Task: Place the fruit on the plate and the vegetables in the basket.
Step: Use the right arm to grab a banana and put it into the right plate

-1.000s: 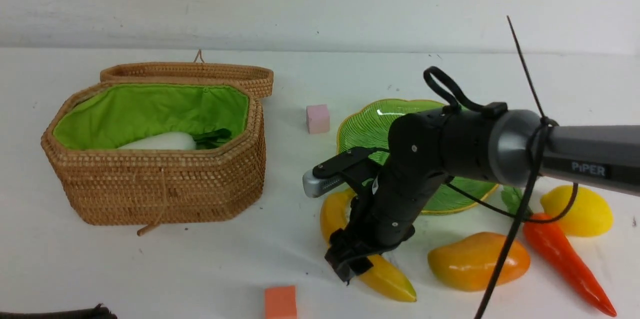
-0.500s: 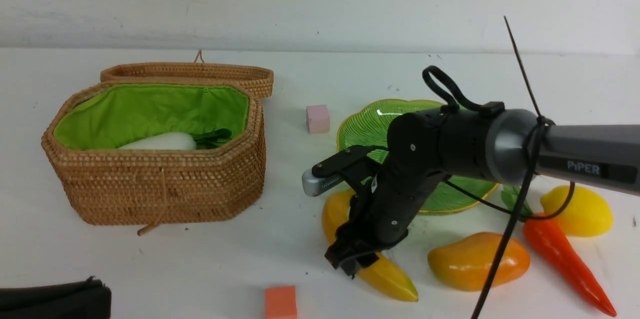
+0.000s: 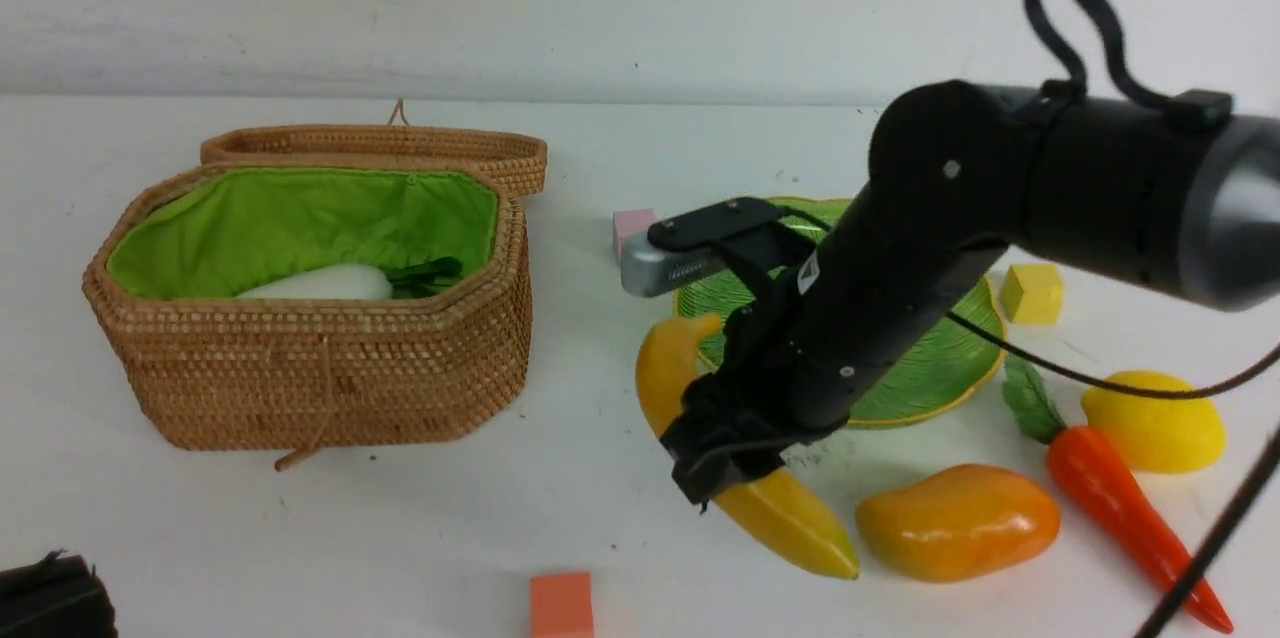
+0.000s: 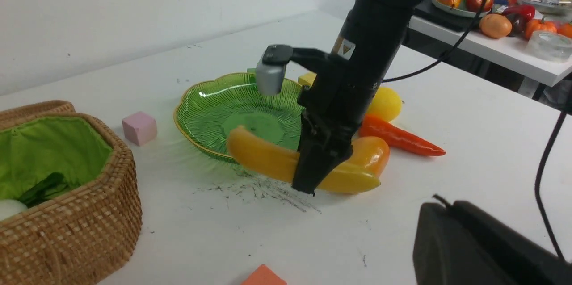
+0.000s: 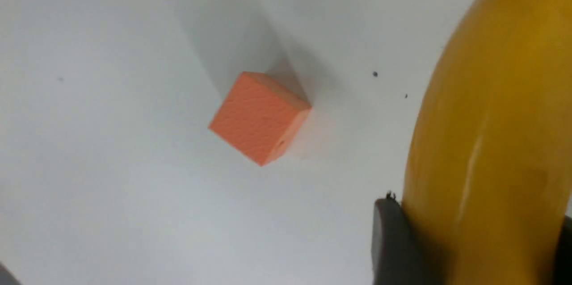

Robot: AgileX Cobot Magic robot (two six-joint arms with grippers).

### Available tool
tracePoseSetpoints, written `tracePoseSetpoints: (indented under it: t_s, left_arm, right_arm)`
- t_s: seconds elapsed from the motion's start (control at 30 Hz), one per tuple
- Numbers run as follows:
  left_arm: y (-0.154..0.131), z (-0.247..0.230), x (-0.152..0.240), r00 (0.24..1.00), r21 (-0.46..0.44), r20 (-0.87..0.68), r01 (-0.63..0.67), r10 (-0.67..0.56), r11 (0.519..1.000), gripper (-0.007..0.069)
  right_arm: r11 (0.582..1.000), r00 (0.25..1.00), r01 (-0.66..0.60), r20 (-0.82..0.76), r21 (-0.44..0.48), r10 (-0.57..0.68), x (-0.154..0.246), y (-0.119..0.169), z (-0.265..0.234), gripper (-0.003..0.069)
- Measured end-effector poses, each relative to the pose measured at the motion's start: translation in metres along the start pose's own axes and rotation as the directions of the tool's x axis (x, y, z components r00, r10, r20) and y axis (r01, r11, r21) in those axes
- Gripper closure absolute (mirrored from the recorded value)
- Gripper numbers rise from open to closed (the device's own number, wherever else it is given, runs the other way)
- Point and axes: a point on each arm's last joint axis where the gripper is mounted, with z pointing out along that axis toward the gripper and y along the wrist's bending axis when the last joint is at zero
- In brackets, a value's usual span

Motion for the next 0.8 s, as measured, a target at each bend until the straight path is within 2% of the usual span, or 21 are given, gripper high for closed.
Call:
tracePoseSetpoints:
  t_s: [0.17, 0.37, 0.5, 0.63, 0.8]
  left_arm:
    - [0.000, 0.000, 0.000, 1.000, -0.002, 0.004, 0.000, 0.000, 1.000, 0.0638]
    - [0.000, 0.000, 0.000, 1.000, -0.002, 0.004, 0.000, 0.000, 1.000, 0.0638]
    - [0.001, 0.000, -0.002, 1.000, -0.011, 0.021, 0.000, 0.000, 1.000, 0.0638]
    - [0.002, 0.000, -0.004, 0.999, -0.026, 0.048, 0.001, 0.001, 1.000, 0.0638]
    - [0.003, 0.000, -0.005, 0.998, -0.030, 0.055, 0.001, 0.001, 1.000, 0.0636]
  right_arm:
    - [1.000, 0.996, 0.025, 0.087, -0.012, -0.023, 0.002, 0.015, -0.041, 0.0343]
    - [0.999, 0.998, 0.022, 0.060, -0.046, -0.019, 0.007, 0.021, -0.048, 0.0343]
    - [0.999, 0.993, 0.041, 0.109, -0.022, -0.038, 0.008, 0.023, -0.063, 0.0343]
    - [0.999, 0.986, 0.016, 0.165, 0.042, -0.023, 0.007, 0.012, -0.075, 0.0343]
    - [0.990, 0.977, -0.082, 0.207, 0.111, 0.058, 0.007, -0.022, -0.086, 0.0343]
